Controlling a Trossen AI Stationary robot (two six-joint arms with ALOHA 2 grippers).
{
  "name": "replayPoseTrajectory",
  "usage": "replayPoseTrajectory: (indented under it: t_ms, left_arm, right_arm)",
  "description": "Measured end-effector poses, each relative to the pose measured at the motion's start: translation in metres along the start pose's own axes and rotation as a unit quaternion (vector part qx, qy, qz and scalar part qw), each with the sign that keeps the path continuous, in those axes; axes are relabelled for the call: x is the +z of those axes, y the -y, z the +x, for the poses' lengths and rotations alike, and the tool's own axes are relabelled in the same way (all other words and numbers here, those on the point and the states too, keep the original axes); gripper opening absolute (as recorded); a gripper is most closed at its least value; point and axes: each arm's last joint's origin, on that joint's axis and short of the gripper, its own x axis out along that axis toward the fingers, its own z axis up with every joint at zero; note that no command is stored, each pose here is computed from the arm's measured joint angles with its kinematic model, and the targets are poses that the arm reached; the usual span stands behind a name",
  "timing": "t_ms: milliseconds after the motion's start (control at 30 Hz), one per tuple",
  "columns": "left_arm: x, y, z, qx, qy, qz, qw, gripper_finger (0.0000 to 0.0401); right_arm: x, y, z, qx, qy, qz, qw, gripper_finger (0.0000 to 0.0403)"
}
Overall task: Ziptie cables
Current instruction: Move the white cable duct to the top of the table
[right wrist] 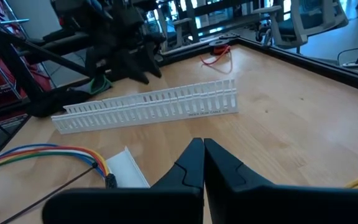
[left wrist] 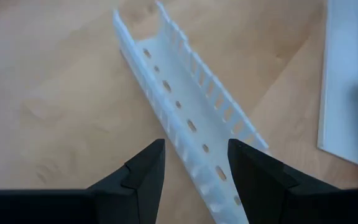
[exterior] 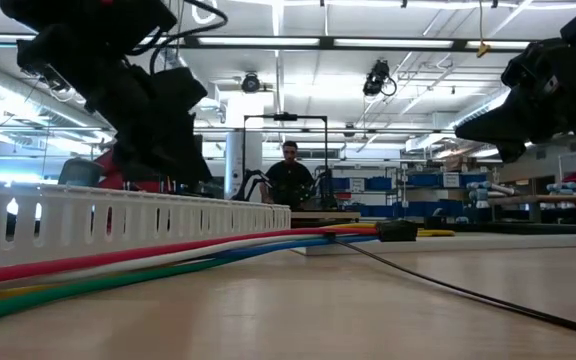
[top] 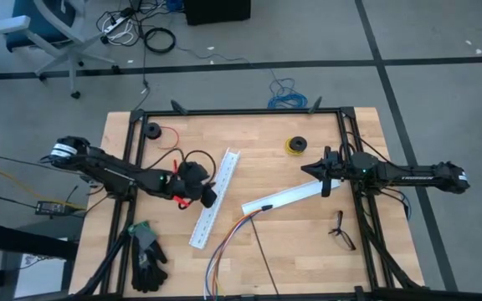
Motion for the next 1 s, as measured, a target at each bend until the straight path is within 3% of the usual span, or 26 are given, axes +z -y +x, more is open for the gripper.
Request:
replayPoseTrajectory:
  t_ms: [300,467,667,800,1000]
  left_arm:
    - [-0.009,0.012,0.019,0.001,-0.04,-0.016,0.999,0.0185]
    - [-0.013,0.013,0.026,0.035,-0.065,0.009,0.997,0.0144]
    - [-0.007,0.007,0.027,0.079,-0.073,0.104,0.989,0.0021]
    - [0.005,0.002,0.032,0.09,-0.068,0.2,0.973,0.0014]
    - [0.034,-0.024,0.052,0.117,-0.041,0.198,0.972,0.0013]
  right_arm:
    - [0.0,0.0,0.0,0.001,0.002,0.001,1.0,0.0002]
    - [0.0,0.0,0.0,0.001,0.002,0.002,1.0,0.0002]
    - [0.0,0.0,0.0,0.001,0.002,0.002,1.0,0.0002]
    - [0.0,0.0,0.0,0.001,0.002,0.002,1.0,0.0002]
    - [0.0,0.0,0.0,0.001,0.002,0.001,1.0,0.0002]
